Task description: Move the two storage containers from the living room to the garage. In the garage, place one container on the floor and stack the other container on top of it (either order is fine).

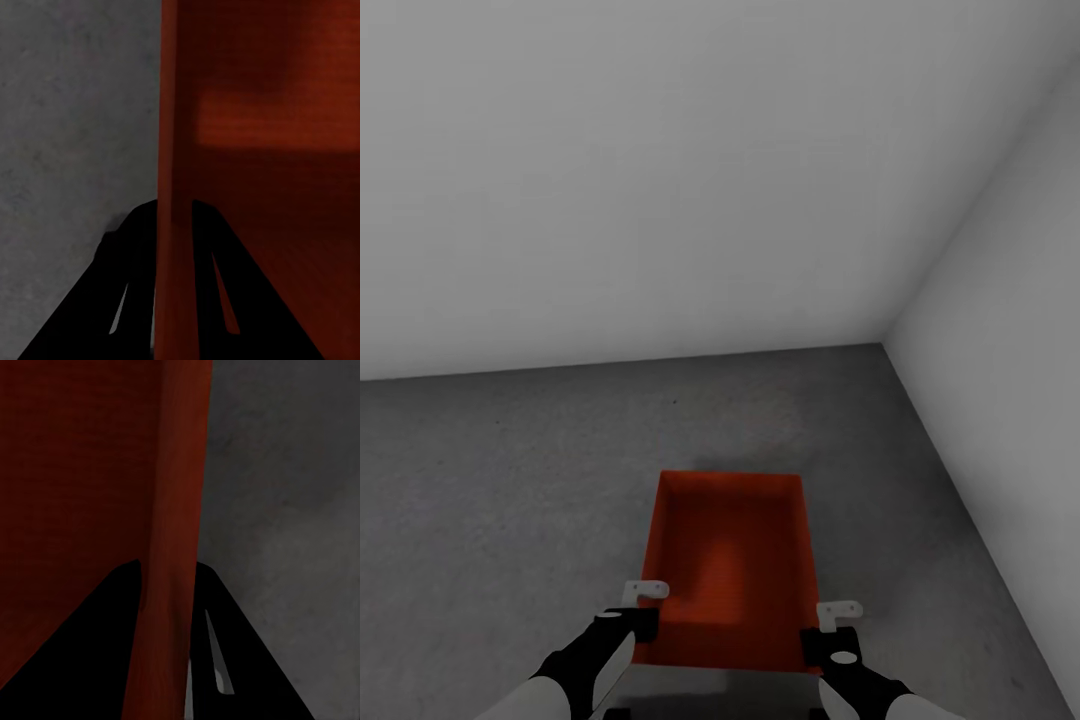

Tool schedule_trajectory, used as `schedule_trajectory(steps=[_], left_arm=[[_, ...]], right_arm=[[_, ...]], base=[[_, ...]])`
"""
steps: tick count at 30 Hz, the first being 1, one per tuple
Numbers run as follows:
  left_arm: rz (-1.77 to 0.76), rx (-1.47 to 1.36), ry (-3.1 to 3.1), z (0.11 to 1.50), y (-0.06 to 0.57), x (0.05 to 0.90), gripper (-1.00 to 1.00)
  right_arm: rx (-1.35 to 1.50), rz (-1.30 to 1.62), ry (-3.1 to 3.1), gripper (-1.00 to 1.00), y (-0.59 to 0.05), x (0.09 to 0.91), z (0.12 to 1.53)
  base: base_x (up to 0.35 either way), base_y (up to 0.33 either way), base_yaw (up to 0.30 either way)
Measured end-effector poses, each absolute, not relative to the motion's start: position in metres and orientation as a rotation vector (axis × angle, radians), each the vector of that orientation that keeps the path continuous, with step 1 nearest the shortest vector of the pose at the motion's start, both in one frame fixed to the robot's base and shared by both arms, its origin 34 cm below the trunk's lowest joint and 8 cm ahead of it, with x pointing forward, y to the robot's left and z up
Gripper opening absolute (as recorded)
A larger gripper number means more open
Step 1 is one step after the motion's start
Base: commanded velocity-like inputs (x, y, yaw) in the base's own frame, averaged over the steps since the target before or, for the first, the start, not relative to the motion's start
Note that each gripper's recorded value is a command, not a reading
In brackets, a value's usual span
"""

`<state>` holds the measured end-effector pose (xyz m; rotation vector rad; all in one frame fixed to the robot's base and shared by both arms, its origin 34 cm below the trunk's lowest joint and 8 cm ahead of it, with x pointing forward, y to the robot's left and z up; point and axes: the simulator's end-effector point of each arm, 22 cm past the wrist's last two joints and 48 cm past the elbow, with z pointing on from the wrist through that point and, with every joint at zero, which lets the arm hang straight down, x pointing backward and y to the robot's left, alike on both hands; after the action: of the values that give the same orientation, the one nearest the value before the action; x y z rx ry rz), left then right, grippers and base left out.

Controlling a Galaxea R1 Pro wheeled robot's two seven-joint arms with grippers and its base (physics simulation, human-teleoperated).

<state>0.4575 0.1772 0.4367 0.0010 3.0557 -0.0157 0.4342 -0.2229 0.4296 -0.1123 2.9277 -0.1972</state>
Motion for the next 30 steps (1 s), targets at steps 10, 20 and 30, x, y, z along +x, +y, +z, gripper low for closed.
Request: schedule_trajectory(steps=[10, 20, 30], left_arm=[[-0.016, 0.0, 3.057, 0.421, 0.177, 0.457, -1.0], [-0.016, 0.002, 3.055, 0.405, 0.177, 0.458, -1.0], [-0.016, 0.002, 3.054, 0.397, 0.177, 0.458, -1.0]], right_arm=[[-0.114, -0.197, 2.929, -1.0, -0.223, 0.434, 0.414], [-0.112, -0.198, 2.927, -1.0, -0.223, 0.434, 0.398], [-0.112, -0.198, 2.926, -1.0, -0.223, 0.434, 0.39]], base=[[0.0, 0.0, 0.0], [0.0, 0.0, 0.0], [0.0, 0.0, 0.0]])
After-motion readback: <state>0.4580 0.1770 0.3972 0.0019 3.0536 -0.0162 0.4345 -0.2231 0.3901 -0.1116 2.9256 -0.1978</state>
